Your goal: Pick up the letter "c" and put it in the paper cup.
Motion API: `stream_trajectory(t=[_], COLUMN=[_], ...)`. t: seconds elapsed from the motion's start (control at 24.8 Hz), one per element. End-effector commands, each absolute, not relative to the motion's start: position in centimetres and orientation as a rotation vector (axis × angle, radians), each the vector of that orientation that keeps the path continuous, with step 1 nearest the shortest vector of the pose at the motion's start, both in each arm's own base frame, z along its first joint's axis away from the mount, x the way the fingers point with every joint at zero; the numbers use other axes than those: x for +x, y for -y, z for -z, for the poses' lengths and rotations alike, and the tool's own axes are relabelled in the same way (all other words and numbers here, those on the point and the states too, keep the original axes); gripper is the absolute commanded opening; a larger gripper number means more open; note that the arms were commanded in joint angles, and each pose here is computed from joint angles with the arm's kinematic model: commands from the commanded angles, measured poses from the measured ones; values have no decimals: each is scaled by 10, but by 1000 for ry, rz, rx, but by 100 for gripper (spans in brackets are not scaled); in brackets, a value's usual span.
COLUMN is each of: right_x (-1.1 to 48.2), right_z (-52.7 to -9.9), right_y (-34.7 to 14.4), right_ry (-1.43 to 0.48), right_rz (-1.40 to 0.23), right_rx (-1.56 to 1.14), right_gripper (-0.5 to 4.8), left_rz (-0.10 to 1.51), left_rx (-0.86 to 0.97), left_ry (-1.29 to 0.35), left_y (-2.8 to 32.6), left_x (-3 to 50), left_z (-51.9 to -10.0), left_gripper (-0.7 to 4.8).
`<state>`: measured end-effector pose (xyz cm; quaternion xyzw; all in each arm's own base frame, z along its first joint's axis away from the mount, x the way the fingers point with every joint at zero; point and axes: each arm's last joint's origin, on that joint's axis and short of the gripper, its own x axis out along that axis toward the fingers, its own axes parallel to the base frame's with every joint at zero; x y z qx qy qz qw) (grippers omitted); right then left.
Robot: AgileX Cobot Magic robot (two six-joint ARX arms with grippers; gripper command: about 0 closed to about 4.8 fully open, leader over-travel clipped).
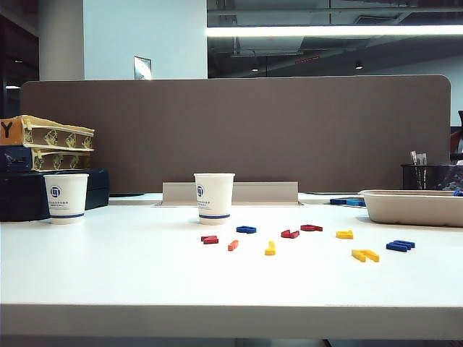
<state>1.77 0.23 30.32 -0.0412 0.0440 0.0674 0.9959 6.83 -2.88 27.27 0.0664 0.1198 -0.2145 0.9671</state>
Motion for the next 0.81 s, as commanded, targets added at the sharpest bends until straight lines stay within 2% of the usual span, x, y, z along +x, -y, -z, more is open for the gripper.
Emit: stream_trajectory(t=[0.04, 0.81], right_x=[22, 73], right_z=[-305, -242], right_y=[-3, -7], right_ry=[-34, -19], right_rz=[-127, -45], right_rx=[-77, -76], right_gripper=[-1, -1], left_rz=[422, 235], left_rx=[97, 69], left_ry=[-166, -82], left_y=[30, 34], left_x=[72, 95], left_z=[-273, -229], left_gripper=[-6, -6])
